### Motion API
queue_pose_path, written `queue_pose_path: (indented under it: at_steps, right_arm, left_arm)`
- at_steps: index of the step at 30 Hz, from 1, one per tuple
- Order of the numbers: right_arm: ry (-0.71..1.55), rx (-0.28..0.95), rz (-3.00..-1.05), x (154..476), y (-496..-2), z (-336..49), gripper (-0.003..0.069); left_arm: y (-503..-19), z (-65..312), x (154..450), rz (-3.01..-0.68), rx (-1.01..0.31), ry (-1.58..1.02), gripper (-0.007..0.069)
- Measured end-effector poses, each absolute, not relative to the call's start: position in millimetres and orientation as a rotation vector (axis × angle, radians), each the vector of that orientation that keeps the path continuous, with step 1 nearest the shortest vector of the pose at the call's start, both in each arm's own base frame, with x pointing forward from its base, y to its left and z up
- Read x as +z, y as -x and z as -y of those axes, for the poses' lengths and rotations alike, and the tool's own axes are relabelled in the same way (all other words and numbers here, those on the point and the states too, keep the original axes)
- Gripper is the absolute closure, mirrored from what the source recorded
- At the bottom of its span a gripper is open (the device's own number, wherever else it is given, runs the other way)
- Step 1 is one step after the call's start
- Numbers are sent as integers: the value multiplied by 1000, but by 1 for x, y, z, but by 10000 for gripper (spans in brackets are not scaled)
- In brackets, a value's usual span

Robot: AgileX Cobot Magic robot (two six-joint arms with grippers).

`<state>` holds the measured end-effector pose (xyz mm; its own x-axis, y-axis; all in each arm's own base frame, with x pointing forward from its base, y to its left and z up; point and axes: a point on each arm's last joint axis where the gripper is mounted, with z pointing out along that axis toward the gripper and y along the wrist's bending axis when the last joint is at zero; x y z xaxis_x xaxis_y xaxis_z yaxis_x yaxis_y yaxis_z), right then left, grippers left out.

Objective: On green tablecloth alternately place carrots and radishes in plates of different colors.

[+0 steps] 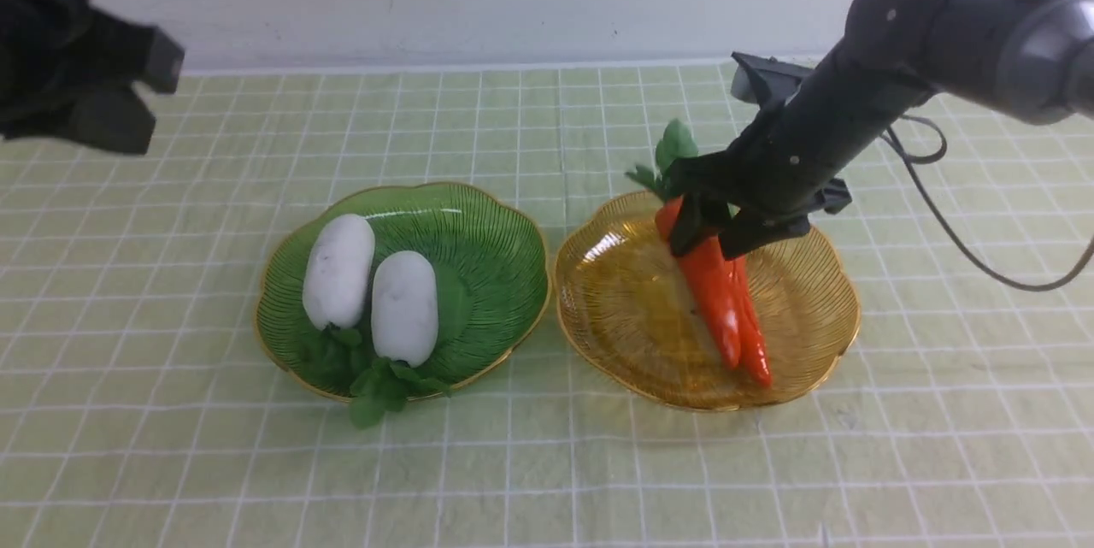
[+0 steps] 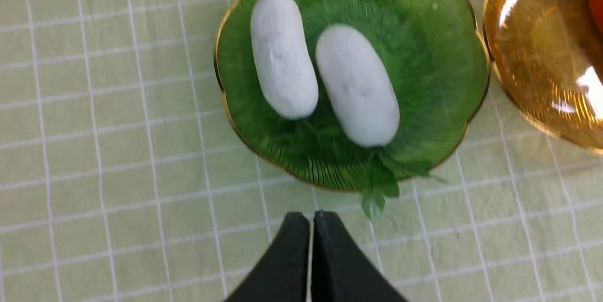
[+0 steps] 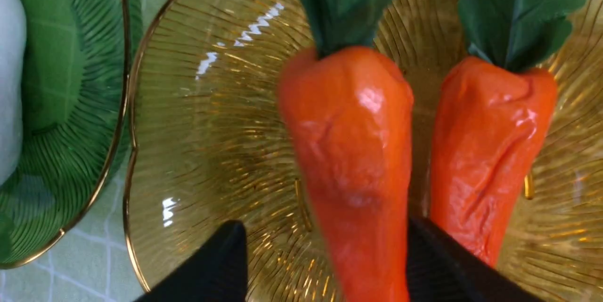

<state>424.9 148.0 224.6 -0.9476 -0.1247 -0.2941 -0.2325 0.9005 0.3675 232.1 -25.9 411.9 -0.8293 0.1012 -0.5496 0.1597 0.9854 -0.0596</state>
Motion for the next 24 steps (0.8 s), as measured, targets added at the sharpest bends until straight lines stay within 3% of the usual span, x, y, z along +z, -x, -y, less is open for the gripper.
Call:
queue_pose_path:
  at_steps: [4,7,9,13,15,16,20,24]
  right_arm:
    - [324,556,-2852,239,-421,-146,109]
    - [356,497,-2784,270,-417,-141,119]
    - [371,463,-2728,296,-408,-137,167]
    - [392,406,-2541,376,-365,-121,335]
    - [395,389,-2422,420,-337,-112,445]
    - [394,367,-2292,464,-295,-99,567]
    - [389,353,-2146,504,-229,-80,650]
    - [377,331,-1887,508,-132,-52,671]
  left_arm:
    - [-182,22,398,-2545,-137,-181,633]
    - [-155,20,389,-2508,-130,-178,633]
    - [-140,18,383,-2479,-125,-175,633]
    - [-124,17,373,-2431,-122,-169,633]
    - [-118,16,369,-2417,-121,-167,633]
    - [-113,16,364,-2400,-122,-164,633]
    - [-108,16,361,-2377,-123,-157,633]
    - [-110,16,363,-2332,-122,-150,633]
